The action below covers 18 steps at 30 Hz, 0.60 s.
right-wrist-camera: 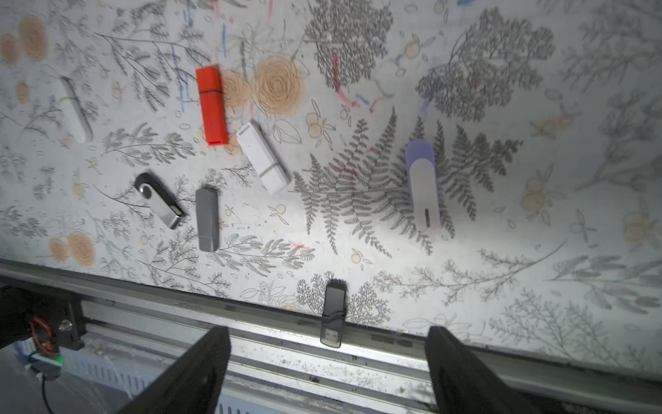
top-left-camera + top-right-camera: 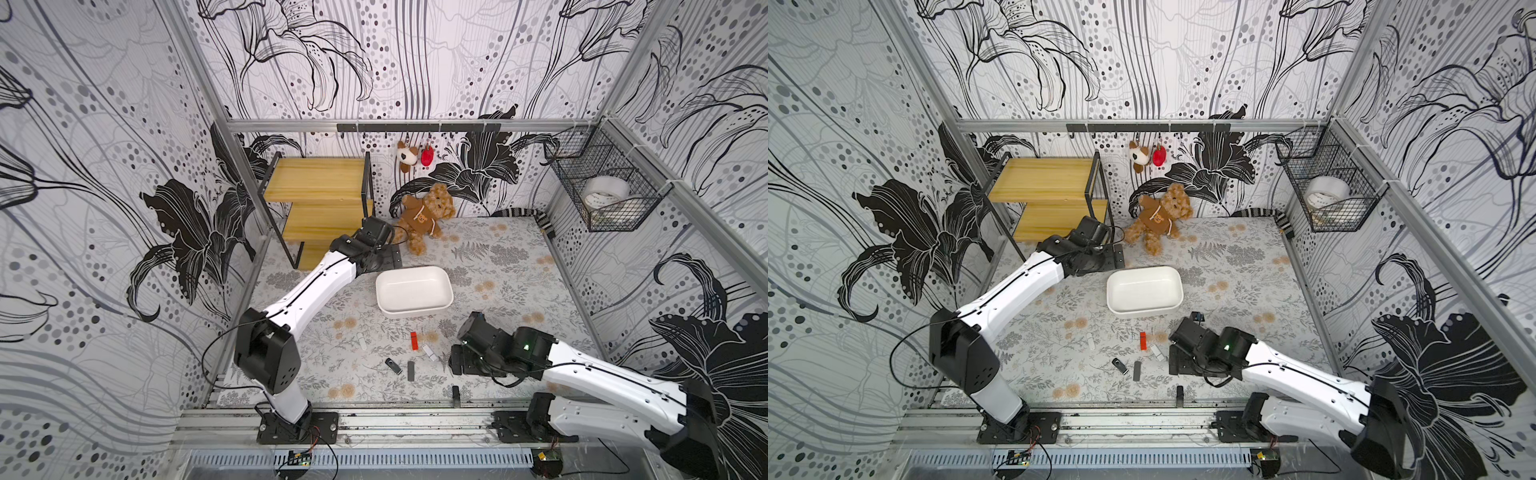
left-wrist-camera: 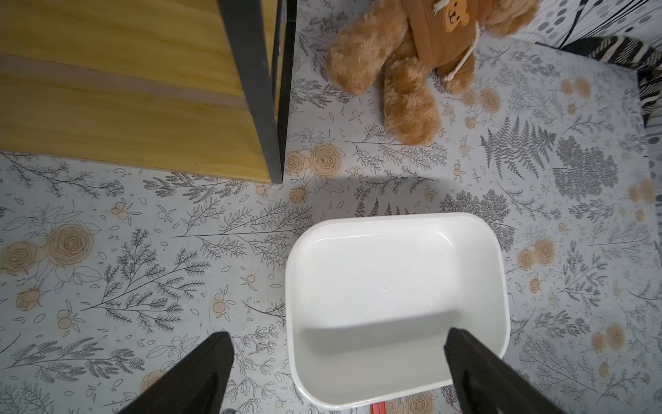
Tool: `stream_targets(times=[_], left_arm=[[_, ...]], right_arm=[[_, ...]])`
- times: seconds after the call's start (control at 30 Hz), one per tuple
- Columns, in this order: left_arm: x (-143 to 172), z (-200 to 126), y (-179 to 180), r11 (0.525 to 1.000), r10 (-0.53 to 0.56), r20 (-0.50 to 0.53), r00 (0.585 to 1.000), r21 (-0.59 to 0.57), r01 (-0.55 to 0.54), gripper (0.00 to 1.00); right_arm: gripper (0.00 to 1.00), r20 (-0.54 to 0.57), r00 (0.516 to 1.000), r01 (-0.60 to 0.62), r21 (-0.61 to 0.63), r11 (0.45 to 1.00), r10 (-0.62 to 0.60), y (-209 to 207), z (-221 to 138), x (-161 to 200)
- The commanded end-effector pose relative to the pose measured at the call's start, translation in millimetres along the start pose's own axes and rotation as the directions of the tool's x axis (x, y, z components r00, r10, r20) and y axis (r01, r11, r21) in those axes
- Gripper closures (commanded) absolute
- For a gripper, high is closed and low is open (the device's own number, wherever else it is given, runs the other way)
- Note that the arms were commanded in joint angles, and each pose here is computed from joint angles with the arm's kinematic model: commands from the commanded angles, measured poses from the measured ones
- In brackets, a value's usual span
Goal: Put the usb flash drive into the storage box
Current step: Pick up the USB flash from the center of the board.
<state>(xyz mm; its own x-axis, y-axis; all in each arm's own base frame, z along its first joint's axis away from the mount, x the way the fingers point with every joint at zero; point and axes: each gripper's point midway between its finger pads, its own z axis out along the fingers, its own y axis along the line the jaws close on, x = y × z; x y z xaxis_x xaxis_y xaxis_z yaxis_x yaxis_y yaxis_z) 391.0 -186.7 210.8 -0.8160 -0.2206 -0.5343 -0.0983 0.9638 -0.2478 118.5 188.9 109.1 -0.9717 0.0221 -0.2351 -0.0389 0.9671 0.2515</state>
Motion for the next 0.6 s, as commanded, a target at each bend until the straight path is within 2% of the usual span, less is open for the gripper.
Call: stream_targets(times=[0.0,0.2,0.33,0.4,0.53,0.57], left_arm=[[28.3,-4.0,24.4,0.999,-0.031,-0.035,0.999,-0.04,0.03,0.02],[48.0,-11.3,39.0,0.998,-0.046,-0.046,0.998,-0.045,0.044,0.02],[55.2,-12.0,44.1,0.998,-0.047,-0.057,0.997,-0.052,0.044,0.02],[58.5,-11.7,47.0,0.997,-0.051,-0.064,0.997,-0.06,0.047,0.02],[66.0,-11.4,55.7,0.995,-0.055,-0.076,0.996,-0.09,0.048,0.02],[85.0,-7.4,66.2,0.993,-0.07,-0.108,0.992,-0.103,0.059,0.02]], right_arm=[[0.14,-0.005,0.996,-0.092,0.069,0.993,0.093,4.4,9.3,24.7],[0.16,-0.031,0.995,-0.097,0.077,0.992,0.1,13.3,21.2,41.3],[0.26,-0.041,0.993,-0.108,0.069,0.992,0.111,16.9,31.1,46.0],[0.35,-0.036,0.992,-0.115,0.086,0.99,0.119,14.8,34.0,46.0],[0.35,-0.042,0.993,-0.106,0.113,0.988,0.111,12.7,39.8,48.0],[0.36,-0.031,0.993,-0.106,0.154,0.982,0.112,-0.3,53.3,50.9]])
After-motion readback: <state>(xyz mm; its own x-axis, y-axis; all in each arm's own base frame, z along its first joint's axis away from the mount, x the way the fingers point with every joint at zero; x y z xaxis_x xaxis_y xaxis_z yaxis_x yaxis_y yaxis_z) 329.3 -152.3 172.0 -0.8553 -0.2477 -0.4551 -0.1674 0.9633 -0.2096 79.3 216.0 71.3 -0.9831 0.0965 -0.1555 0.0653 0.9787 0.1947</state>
